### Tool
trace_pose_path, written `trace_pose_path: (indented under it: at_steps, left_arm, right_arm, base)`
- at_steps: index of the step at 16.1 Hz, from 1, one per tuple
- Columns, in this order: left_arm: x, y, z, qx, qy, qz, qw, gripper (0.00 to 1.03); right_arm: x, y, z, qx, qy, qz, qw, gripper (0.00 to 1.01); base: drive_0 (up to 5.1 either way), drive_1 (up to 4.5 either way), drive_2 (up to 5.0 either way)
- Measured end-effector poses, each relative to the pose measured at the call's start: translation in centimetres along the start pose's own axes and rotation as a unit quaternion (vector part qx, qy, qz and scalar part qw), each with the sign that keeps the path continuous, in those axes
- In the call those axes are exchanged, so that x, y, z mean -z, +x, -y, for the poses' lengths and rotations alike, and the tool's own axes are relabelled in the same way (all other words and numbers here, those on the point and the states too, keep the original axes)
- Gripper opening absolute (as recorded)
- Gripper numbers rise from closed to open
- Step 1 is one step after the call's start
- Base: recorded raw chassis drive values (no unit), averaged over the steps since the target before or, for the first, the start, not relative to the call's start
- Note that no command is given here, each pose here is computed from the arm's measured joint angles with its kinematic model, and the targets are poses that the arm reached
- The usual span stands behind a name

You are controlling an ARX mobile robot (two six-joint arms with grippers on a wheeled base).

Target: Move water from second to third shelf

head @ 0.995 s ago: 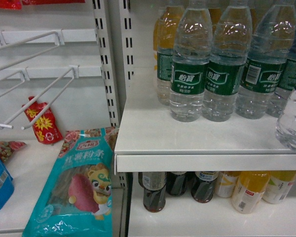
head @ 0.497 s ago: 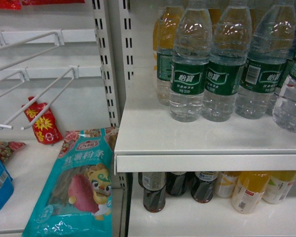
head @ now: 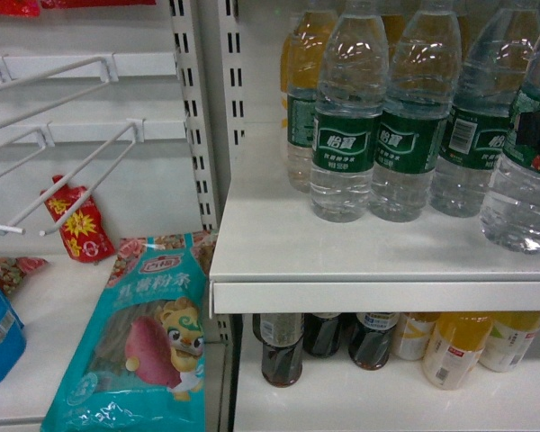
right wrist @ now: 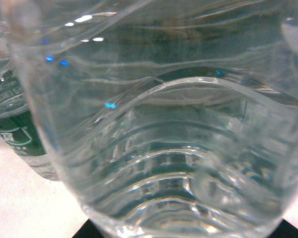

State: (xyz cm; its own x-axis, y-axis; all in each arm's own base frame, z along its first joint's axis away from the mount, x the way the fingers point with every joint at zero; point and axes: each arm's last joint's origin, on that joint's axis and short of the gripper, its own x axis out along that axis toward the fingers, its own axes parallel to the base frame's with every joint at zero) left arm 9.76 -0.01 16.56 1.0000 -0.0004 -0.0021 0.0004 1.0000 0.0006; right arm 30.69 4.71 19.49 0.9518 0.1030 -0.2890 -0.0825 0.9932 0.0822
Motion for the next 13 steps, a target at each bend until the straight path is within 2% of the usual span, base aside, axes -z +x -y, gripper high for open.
trace_pose_path:
  at_steps: [4,8,10,13]
  left_arm:
    - [0.0,0.0,0.0,0.000,0.000,0.000,1.0000,0.98]
    - [0.0,0.0,0.0,0.000,0.000,0.000,1.0000,0.98]
    - [0.0,0.0,0.0,0.000,0.000,0.000,1.0000,0.98]
    - [0.0,0.0,0.0,0.000,0.000,0.000,1.0000,0.98]
  right_arm:
    - [0.5,0.4,0.1,0.013,0.002,-0.008,0.9999,0.39]
    - [1.3,1.0,0.4,0.022,0.014,-0.018,0.9995,0.39]
    - [1.4,1.3,0.6,0.025,0.027,-0.027,0.9990,0.39]
    - [1.4,1.4,0.8,0.030,0.031,-0.026,0.9987,0.39]
  base:
    - [0.0,0.00,0.0]
    - [0.0,0.00,0.0]
    - [0.0,0.00,0.0]
    - [0.0,0.00,0.0]
